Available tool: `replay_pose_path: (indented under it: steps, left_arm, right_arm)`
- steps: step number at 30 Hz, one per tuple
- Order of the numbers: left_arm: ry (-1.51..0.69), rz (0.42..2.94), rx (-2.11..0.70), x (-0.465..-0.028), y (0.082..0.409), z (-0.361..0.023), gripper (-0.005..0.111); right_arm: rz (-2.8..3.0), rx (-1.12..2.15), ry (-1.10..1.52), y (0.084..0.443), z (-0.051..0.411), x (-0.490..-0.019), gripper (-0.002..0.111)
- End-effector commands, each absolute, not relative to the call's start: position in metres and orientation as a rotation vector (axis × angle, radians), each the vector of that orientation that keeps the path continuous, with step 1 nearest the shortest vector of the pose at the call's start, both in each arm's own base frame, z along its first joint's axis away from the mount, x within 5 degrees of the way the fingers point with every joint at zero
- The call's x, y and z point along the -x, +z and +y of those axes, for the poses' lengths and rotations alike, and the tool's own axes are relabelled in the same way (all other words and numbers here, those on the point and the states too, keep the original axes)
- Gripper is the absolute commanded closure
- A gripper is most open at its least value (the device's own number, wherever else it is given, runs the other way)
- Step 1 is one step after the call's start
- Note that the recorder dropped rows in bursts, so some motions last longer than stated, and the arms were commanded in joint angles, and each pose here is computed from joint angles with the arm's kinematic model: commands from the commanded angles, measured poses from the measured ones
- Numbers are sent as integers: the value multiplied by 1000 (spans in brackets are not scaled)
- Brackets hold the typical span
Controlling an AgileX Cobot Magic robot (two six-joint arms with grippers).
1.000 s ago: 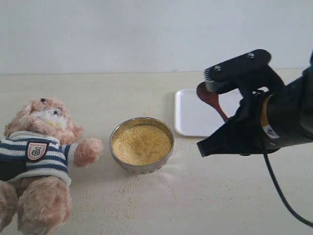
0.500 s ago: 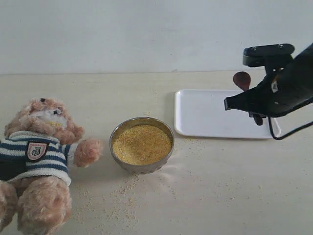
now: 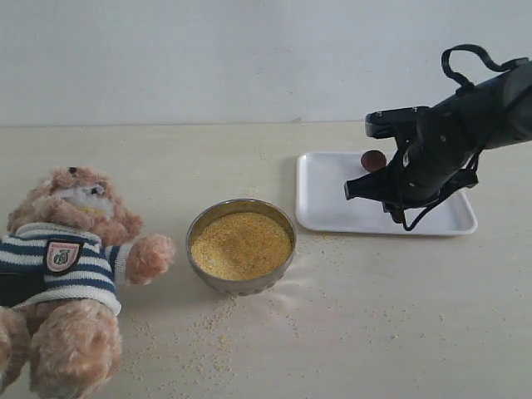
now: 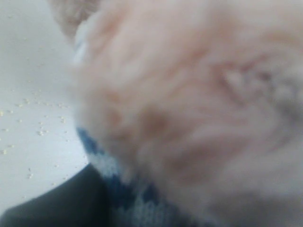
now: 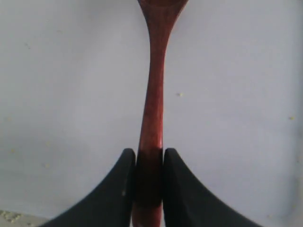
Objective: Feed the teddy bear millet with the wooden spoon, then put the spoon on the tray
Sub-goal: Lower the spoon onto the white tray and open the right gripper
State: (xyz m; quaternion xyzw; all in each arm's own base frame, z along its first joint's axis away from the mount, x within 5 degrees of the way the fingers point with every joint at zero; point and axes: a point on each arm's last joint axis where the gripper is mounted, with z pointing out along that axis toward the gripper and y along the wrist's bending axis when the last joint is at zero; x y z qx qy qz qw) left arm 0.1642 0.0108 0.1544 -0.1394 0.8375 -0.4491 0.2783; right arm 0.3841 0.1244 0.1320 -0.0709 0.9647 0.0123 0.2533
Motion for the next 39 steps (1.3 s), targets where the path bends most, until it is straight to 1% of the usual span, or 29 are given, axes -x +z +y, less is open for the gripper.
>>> replay_pose_path:
  steps: [1, 8, 11, 18, 24, 28, 30, 31, 32, 33, 34, 37, 38, 39]
  left_arm:
    - [-1230, 2217, 367, -165, 157, 10, 102]
    - [-1230, 2217, 367, -165, 157, 10, 102]
    - [-1230, 2217, 367, -165, 157, 10, 102]
    - [-1230, 2217, 367, -165, 157, 10, 102]
    - [-1230, 2217, 367, -165, 157, 10, 102]
    - [-1230, 2217, 367, -165, 157, 10, 102]
    - [-1230, 2217, 367, -165, 157, 10, 102]
    - [-1230, 2217, 367, -165, 157, 10, 102]
    - [-1230, 2217, 367, -165, 157, 10, 102]
    - [-1230, 2217, 367, -165, 157, 10, 102]
    - [-1230, 2217, 367, -165, 157, 10, 102]
    - [-1230, 2217, 367, -165, 157, 10, 102]
    - [-1230, 2217, 367, -165, 157, 10, 102]
    - [-1230, 2217, 367, -165, 157, 10, 102]
  right_arm:
    - [2612, 150, 52, 128, 121, -389, 106]
    - [2616, 148, 59, 121, 122, -390, 81]
    - [2610, 151, 63, 121, 122, -391, 75]
    - [2599, 155, 68, 124, 122, -391, 74]
    - [2502, 168, 113, 148, 122, -387, 74]
    - [2368, 162, 210, 168, 121, -371, 75]
    - [2298, 158, 261, 180, 119, -357, 81]
    - [2243, 163, 294, 190, 115, -340, 94]
    - [2219, 166, 309, 195, 112, -331, 100]
    - [2153, 168, 353, 203, 108, -310, 108]
    - [2112, 168, 379, 207, 107, -302, 108]
    - [1907, 166, 504, 224, 95, -250, 108]
    - [1886, 153, 525, 226, 93, -241, 108]
    - [1862, 132, 550, 228, 87, -221, 108]
